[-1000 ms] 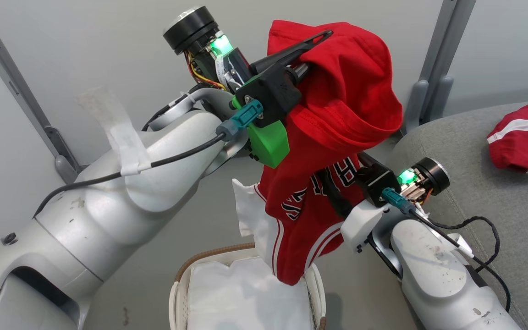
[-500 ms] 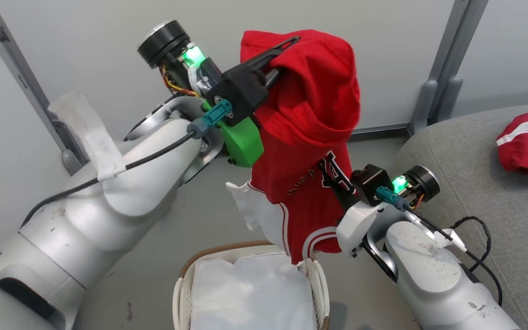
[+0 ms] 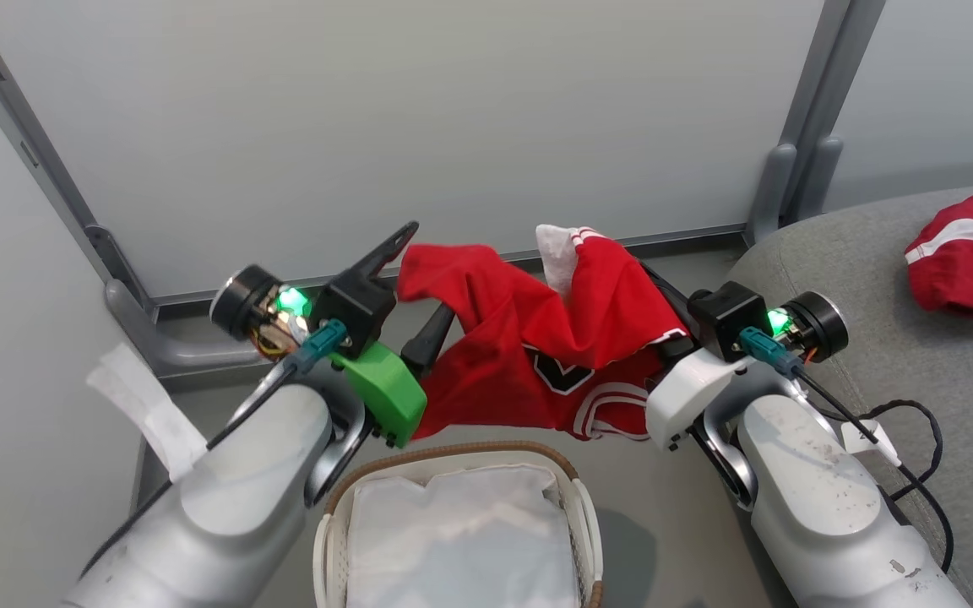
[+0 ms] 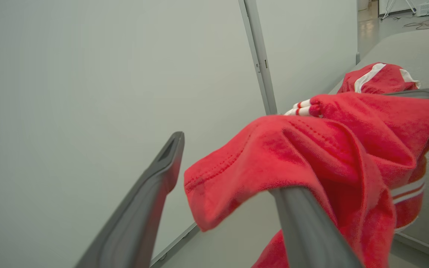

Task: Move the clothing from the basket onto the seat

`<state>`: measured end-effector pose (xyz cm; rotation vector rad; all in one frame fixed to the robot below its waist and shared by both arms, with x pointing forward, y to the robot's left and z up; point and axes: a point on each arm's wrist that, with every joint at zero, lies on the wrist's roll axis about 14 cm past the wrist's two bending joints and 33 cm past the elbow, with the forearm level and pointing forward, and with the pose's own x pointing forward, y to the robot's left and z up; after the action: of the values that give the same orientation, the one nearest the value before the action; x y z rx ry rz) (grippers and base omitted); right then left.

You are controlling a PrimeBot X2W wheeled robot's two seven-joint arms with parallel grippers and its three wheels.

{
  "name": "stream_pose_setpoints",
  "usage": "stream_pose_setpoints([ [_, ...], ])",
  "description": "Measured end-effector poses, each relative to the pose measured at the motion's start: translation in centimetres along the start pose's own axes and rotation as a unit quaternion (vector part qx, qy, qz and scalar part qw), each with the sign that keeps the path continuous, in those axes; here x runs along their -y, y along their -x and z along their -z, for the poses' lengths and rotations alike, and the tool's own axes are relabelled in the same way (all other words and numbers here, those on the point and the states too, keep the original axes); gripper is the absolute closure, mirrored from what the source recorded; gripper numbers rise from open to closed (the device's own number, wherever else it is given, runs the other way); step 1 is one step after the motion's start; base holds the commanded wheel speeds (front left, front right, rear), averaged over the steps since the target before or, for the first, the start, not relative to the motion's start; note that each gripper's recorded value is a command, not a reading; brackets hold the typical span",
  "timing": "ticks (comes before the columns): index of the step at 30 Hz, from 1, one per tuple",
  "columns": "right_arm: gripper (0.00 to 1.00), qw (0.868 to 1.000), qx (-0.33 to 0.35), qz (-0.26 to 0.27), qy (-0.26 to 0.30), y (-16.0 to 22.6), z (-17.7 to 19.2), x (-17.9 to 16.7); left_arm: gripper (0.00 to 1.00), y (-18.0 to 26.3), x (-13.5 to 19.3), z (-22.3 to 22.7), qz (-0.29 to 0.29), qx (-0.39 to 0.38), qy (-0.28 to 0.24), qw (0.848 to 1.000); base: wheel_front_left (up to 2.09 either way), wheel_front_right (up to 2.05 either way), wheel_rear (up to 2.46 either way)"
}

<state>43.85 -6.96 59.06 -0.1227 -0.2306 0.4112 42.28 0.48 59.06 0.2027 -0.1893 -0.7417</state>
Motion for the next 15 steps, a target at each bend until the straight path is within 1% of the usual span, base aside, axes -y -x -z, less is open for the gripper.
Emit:
stream_pose_setpoints([
  [5,1.0,1.0,0.01,0.013,0.003,0.0,-0.6,0.9,0.0,1.9,1.3,3.6,-0.032,-0.028,0.066,0.997,0.0,0.0,0.0],
  [9,1.0,1.0,0.014,0.024,0.005,0.2,-0.7,1.5,0.0,3.1,2.8,5.4,-0.049,-0.04,0.112,0.992,0.0,0.0,0.0],
  [15,1.0,0.999,0.024,0.048,0.007,0.6,-1.3,3.0,0.0,5.1,4.9,8.2,-0.059,-0.07,0.152,0.984,0.0,0.0,0.0],
])
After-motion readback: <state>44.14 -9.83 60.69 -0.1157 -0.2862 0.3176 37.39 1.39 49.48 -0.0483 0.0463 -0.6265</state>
